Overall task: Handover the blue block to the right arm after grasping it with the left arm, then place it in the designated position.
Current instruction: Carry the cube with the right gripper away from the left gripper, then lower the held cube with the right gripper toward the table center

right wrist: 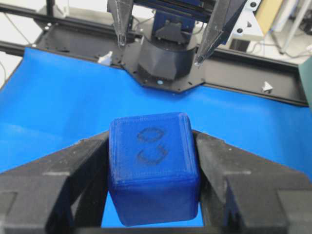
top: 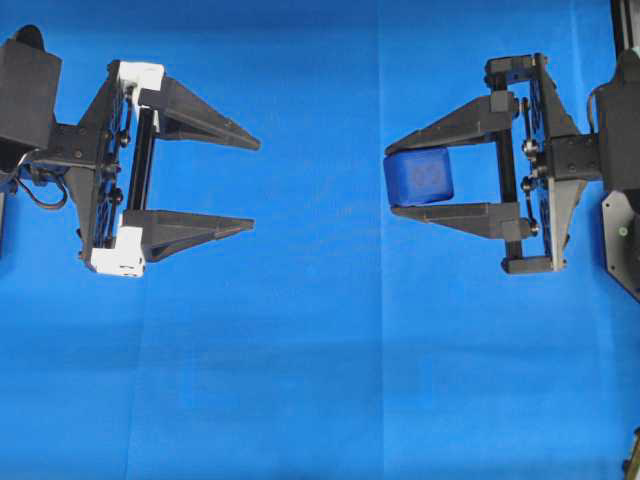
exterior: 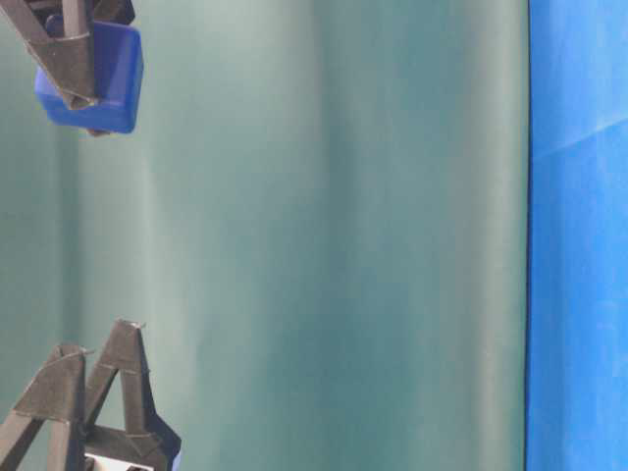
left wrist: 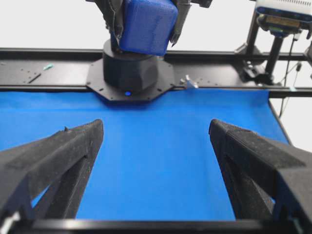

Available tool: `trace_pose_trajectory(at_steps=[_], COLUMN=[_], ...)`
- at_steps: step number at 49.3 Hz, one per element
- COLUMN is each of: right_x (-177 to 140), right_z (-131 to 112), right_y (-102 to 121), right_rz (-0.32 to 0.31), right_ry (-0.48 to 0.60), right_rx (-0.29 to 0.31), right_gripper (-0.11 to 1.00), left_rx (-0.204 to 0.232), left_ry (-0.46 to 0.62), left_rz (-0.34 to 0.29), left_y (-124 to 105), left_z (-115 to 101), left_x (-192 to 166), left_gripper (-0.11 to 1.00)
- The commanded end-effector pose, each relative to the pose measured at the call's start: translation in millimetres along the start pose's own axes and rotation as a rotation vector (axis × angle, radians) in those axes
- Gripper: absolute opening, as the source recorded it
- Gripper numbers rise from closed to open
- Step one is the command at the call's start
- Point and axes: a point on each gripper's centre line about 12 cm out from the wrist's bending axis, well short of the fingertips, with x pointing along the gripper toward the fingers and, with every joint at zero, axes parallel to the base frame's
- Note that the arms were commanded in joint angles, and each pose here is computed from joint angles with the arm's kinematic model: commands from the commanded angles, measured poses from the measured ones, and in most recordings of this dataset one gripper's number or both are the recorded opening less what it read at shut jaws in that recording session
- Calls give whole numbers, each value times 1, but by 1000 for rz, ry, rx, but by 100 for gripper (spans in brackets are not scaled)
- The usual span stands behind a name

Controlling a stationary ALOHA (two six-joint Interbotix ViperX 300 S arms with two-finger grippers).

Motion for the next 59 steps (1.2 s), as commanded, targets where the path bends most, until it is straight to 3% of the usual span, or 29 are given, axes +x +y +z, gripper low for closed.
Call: trace_pose_trajectory(at_steps=[1, 21, 40, 59], right_x=[-3, -3, -5, -6], right_z=[12, 9, -5, -12], right_y=[1, 2, 1, 5], right_rz=[3, -1, -54, -78], right_ry=[-34, 1, 152, 259], right_rx=[3, 13, 99, 112], right_gripper=[42, 42, 42, 42], left_rx=[0, -1, -2, 2], left_ry=[-34, -35, -34, -34], left_rz=[-3, -3, -1, -3], left_y=[-1, -1, 0, -1], left_z=[12, 12, 12, 12], left_x=[0, 0, 0, 0], left_gripper=[93, 93, 93, 93])
